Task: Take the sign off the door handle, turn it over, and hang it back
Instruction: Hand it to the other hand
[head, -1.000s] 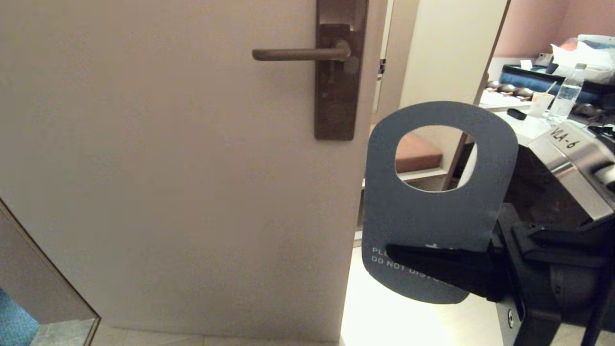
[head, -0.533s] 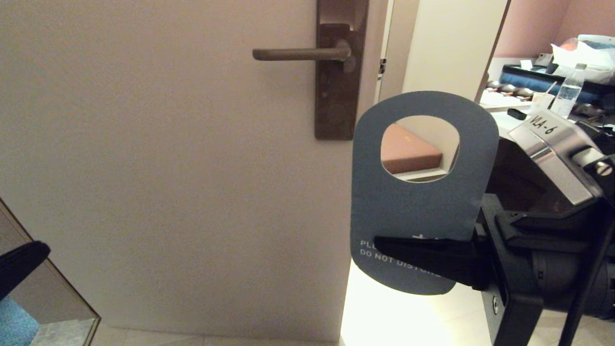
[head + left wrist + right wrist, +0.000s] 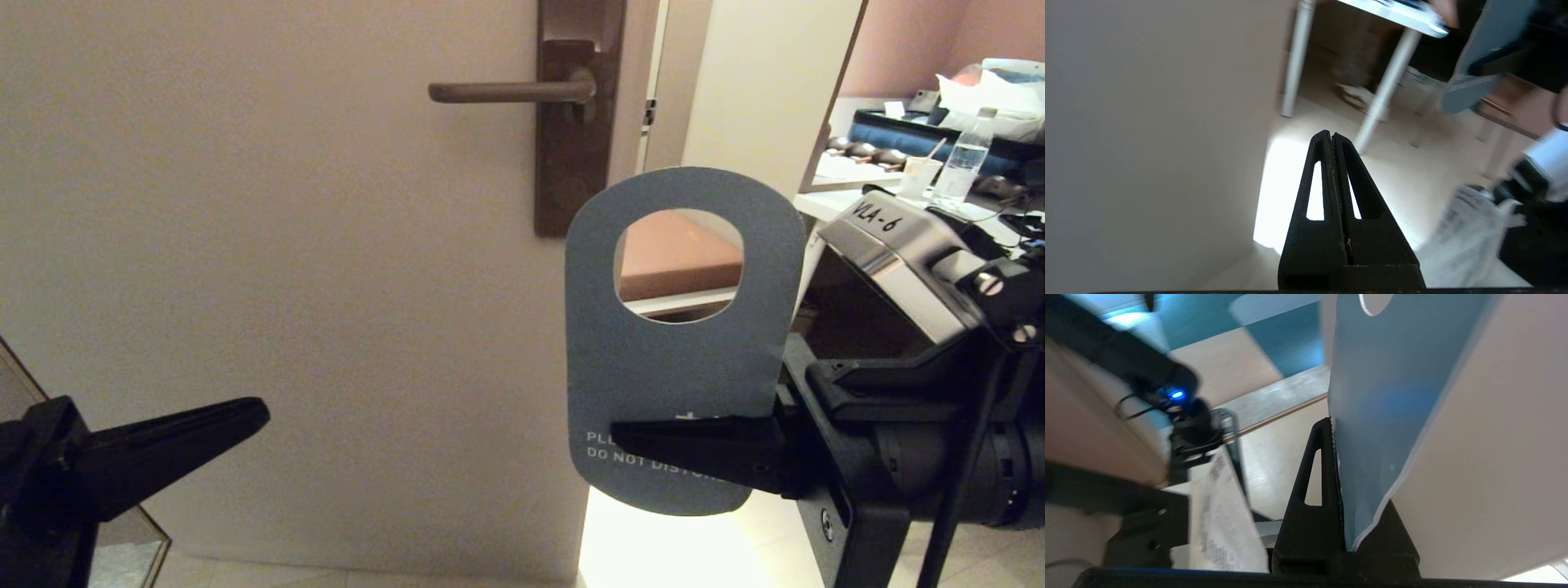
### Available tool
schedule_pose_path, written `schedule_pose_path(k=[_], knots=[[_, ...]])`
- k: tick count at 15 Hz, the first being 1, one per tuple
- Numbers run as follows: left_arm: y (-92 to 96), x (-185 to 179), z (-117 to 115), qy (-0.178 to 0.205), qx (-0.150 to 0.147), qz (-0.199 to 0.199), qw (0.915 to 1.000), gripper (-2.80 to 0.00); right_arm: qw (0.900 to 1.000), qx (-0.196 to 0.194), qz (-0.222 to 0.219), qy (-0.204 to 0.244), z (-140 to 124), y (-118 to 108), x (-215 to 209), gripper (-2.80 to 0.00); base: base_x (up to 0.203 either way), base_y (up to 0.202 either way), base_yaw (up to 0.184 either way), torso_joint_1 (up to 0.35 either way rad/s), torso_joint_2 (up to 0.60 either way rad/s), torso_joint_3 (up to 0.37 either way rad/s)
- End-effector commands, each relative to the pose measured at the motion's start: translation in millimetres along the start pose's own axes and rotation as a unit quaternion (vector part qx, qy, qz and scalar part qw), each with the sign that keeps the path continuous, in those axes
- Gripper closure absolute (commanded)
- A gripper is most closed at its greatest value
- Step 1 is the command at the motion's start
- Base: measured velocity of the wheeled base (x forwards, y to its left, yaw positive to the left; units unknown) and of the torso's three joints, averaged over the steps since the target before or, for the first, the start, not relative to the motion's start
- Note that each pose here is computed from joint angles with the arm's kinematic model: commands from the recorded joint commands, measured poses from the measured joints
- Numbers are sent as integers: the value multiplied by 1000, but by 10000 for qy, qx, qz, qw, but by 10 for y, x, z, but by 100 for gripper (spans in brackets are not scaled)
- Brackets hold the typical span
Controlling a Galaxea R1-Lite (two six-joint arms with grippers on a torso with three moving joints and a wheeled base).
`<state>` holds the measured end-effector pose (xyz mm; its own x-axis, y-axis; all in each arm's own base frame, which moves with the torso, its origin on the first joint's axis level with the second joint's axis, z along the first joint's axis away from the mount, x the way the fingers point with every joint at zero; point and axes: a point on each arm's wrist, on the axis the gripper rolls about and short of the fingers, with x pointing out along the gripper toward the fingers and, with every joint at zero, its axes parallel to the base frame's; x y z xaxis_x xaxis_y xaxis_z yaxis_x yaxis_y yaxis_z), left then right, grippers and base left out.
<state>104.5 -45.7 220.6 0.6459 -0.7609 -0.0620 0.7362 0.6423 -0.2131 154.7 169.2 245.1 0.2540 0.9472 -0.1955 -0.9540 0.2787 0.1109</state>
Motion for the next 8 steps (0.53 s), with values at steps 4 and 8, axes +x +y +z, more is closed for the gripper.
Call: schedule_pose_path(k=[4,8], knots=[[133,558,-55,284,-101,-563,9980,0,9994,113,264,201,-75,-74,153,0,0,0,0,0,0,0],[135,770,43,187,-363,-777,9961,0,9990,148,335,257,-85,-123,243,0,0,0,0,0,0,0]])
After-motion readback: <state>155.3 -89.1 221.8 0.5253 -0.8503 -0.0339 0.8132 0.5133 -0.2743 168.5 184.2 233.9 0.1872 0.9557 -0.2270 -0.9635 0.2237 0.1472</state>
